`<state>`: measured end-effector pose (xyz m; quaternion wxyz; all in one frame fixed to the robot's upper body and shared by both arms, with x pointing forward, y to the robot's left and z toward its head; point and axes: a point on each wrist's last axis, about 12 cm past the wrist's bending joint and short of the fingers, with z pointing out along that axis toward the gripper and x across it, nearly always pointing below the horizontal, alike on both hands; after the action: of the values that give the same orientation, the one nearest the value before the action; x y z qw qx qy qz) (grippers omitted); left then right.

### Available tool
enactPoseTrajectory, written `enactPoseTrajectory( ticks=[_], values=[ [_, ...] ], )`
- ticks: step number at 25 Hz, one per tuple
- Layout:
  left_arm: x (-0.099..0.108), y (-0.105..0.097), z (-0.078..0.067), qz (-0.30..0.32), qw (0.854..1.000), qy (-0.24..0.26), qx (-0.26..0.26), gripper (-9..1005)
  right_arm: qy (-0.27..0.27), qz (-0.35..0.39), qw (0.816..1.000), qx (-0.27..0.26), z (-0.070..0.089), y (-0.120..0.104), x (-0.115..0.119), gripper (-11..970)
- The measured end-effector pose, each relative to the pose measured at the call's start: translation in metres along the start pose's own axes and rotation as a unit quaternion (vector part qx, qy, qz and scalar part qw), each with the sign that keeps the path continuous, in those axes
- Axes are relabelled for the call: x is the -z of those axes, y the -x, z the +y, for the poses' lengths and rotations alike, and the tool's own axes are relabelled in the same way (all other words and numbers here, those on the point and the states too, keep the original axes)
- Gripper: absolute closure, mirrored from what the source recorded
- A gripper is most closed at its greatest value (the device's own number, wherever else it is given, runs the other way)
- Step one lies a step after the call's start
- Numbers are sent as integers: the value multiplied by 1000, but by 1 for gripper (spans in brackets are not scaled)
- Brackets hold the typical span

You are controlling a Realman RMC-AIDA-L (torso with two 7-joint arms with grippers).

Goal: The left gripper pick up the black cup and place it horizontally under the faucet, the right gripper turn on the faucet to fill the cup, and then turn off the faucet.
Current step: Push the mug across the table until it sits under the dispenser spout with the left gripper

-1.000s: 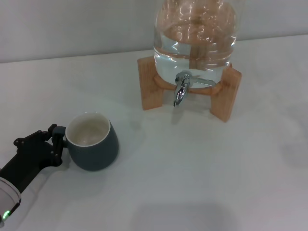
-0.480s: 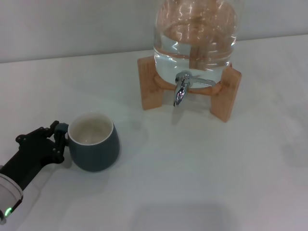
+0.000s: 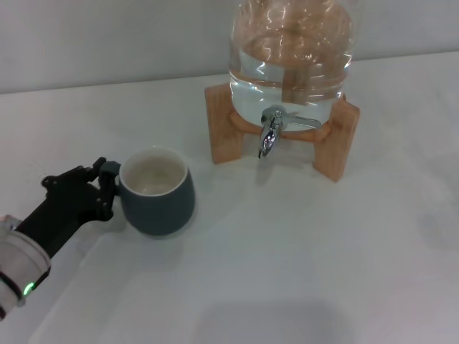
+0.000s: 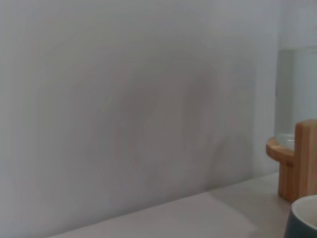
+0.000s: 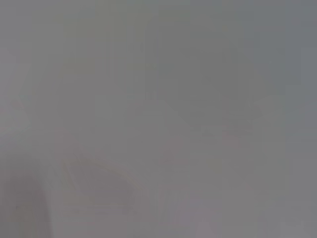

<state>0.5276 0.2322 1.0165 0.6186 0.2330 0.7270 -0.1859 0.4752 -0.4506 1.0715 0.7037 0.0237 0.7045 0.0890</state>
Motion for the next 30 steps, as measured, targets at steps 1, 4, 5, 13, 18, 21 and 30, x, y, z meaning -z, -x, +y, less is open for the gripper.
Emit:
enactPoseTrajectory(
  ticks=[1, 4, 5, 13, 18, 21, 30],
  values=[
    [-3, 1, -1, 0, 1000, -4, -1, 871, 1, 0, 1000, 0, 0, 0, 0, 108],
    [-10, 5, -2, -1, 1000, -13, -4, 871, 3, 1, 1000, -1, 1, -1, 0, 108],
    [-10, 6, -2, -1, 1000, -14, -4, 871, 4, 1, 1000, -1, 2, -1, 0, 108],
    [-24, 12, -15, -4, 999, -52, -6, 871, 9, 4, 1000, -2, 4, -4, 0, 107],
    [-27, 14, -25, -1, 997, -78, -1, 872, 12, 3, 1000, -2, 5, -4, 0, 107],
    [-28, 14, -27, 4, 996, -88, 13, 872, 13, 4, 1000, -2, 6, -4, 0, 107],
    [-33, 17, -26, 12, 995, -91, 23, 872, 14, 4, 1000, -2, 6, -4, 0, 109]
  ],
)
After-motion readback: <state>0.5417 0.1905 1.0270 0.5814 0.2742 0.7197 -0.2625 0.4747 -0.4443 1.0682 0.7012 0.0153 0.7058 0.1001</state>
